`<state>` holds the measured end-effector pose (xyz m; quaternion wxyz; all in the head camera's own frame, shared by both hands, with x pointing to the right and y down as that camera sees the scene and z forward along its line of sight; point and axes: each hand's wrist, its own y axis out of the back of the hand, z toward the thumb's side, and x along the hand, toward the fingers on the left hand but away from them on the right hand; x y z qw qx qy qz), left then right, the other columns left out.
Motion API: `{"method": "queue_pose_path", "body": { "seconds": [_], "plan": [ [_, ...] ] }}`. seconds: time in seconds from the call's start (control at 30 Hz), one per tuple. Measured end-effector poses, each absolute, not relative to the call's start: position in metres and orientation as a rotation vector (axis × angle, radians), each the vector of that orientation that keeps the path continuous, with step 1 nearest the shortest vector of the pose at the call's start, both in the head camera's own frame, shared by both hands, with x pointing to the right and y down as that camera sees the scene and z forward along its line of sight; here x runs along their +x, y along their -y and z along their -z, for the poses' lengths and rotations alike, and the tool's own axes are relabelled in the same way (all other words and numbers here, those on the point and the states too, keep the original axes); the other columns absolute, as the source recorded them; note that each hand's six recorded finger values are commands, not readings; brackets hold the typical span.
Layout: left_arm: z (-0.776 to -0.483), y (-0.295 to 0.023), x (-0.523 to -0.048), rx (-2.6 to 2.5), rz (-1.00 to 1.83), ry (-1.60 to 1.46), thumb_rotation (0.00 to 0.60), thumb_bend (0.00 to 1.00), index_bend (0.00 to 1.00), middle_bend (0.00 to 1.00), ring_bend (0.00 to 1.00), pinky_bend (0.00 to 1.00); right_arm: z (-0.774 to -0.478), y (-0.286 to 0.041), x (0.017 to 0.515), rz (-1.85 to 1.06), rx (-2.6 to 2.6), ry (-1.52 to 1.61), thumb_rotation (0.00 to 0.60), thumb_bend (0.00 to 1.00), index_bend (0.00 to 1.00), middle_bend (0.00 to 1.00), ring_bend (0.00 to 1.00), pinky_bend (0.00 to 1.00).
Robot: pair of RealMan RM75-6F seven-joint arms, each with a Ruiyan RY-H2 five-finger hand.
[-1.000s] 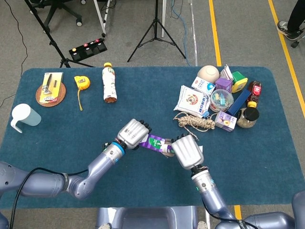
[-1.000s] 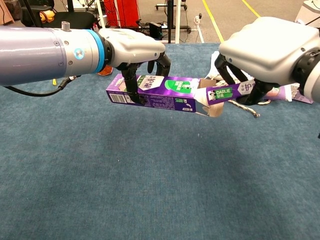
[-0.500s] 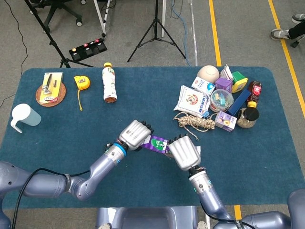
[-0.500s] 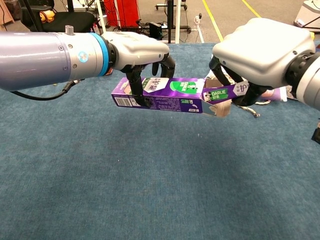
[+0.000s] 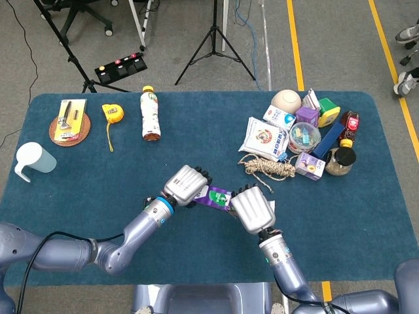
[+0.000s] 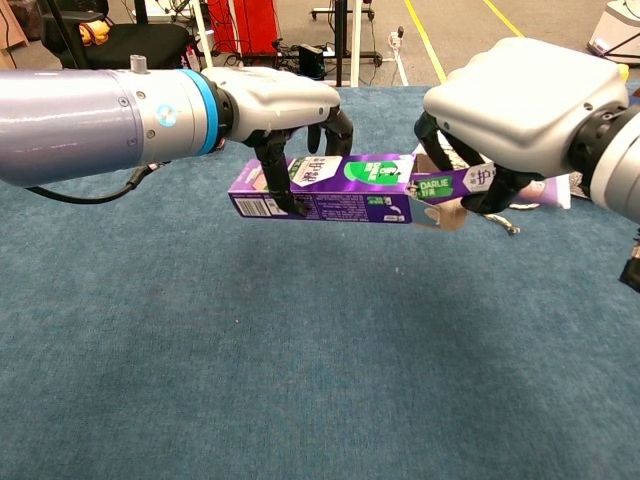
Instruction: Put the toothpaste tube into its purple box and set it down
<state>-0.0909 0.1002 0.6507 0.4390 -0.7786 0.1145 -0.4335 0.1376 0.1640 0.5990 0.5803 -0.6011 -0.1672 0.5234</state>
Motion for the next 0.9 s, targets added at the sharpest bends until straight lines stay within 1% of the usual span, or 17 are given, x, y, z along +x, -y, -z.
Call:
{"method": "queue_pose_path", "body": {
  "seconds": [0.17,0.23,0.4,0.5,0.6,0.63,0.7,0.73,0.77,0.83,0.9],
  "plan": [
    [-0.653,-0.104,-0.089,-1.967,1.077,-0.288,0.600,0.21,0.40,0.34,0.28,0.52,-0.595,-0.162,0.135,-1.206,-1.402,0.409,0.600,0.55,0.34,0.64,0.60,0.69],
    [-0.654,-0.106,-0.087,-1.994,1.076,-0.294,0.600,0.21,0.40,0.34,0.28,0.52,-0.595,-0.162,0.134,-1.204,-1.393,0.405,0.600,0.55,0.32,0.64,0.60,0.69],
    [-0.653,-0.109,-0.083,-2.008,1.054,-0.299,0.600,0.21,0.40,0.34,0.28,0.52,-0.592,-0.161,0.132,-1.192,-1.359,0.385,0.600,0.55,0.31,0.64,0.60,0.69],
    [-0.652,-0.110,-0.082,-2.022,1.046,-0.311,0.600,0.21,0.40,0.33,0.28,0.52,-0.589,-0.161,0.130,-1.178,-1.347,0.380,0.600,0.53,0.30,0.62,0.59,0.69],
    [-0.652,-0.110,-0.082,-2.042,1.040,-0.326,0.600,0.21,0.40,0.34,0.28,0.52,-0.584,-0.161,0.128,-1.168,-1.347,0.387,0.600,0.51,0.28,0.54,0.57,0.68],
    [-0.652,-0.110,-0.083,-2.049,1.037,-0.332,0.600,0.21,0.40,0.34,0.28,0.52,-0.582,-0.162,0.127,-1.166,-1.347,0.391,0.600,0.49,0.25,0.49,0.54,0.65],
    [-0.652,-0.110,-0.083,-2.071,1.030,-0.351,0.600,0.21,0.40,0.34,0.28,0.52,-0.578,-0.162,0.126,-1.164,-1.346,0.393,0.600,0.45,0.21,0.40,0.47,0.59],
    [-0.652,-0.110,-0.082,-2.082,1.025,-0.362,0.600,0.21,0.40,0.34,0.28,0.53,-0.575,-0.162,0.125,-1.163,-1.346,0.395,0.600,0.42,0.18,0.34,0.41,0.55],
    [-0.651,-0.110,-0.082,-2.095,1.020,-0.374,0.600,0.21,0.40,0.34,0.28,0.53,-0.573,-0.161,0.124,-1.162,-1.345,0.397,0.600,0.40,0.16,0.31,0.37,0.52],
    [-0.650,-0.110,-0.082,-2.133,1.002,-0.409,0.600,0.21,0.40,0.34,0.28,0.53,-0.567,-0.161,0.123,-1.160,-1.340,0.401,0.600,0.34,0.12,0.22,0.26,0.43],
    [-0.648,-0.109,-0.081,-2.178,0.979,-0.452,0.600,0.21,0.41,0.35,0.29,0.54,-0.563,-0.160,0.122,-1.159,-1.337,0.402,0.600,0.30,0.09,0.16,0.19,0.35]
  ]
}}
